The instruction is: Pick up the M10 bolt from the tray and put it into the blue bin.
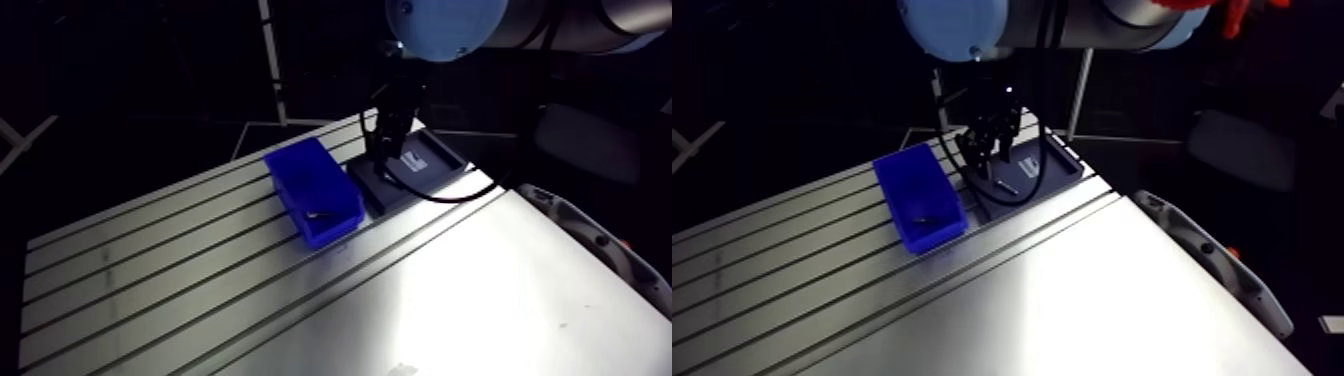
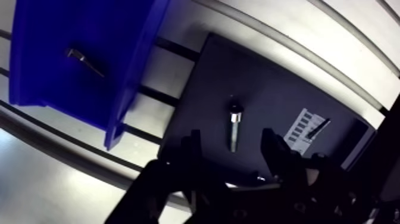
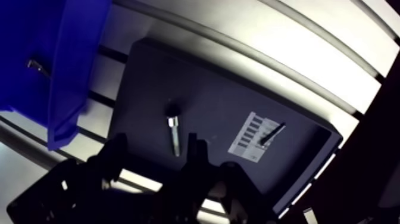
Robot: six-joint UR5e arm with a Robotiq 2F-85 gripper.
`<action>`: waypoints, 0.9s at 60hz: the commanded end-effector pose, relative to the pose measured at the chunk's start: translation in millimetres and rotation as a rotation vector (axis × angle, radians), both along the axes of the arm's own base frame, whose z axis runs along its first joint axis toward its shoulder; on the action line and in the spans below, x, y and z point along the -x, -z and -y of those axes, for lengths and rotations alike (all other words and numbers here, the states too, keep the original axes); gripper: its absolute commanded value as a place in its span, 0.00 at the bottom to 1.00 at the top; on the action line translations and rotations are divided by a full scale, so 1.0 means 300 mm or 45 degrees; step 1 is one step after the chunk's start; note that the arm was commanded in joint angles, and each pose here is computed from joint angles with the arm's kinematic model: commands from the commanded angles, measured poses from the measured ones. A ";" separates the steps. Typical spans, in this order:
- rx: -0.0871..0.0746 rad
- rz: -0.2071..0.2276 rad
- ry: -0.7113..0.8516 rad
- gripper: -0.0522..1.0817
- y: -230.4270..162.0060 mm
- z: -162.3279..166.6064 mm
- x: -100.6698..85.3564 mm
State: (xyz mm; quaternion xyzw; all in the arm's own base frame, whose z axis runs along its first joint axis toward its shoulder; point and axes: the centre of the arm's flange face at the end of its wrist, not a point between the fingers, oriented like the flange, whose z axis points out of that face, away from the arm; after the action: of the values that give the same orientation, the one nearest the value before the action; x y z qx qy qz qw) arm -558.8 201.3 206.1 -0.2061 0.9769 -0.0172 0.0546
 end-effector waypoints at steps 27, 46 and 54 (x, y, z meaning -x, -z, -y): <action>0.005 0.012 0.017 0.41 0.075 -0.019 -0.020; 0.013 0.020 0.019 0.43 0.095 -0.018 -0.026; 0.011 0.016 0.017 0.43 0.104 -0.015 -0.030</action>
State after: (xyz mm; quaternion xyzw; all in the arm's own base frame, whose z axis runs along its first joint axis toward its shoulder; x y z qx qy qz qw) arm -551.4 206.5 179.2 -0.1992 0.9778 -0.0230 0.0600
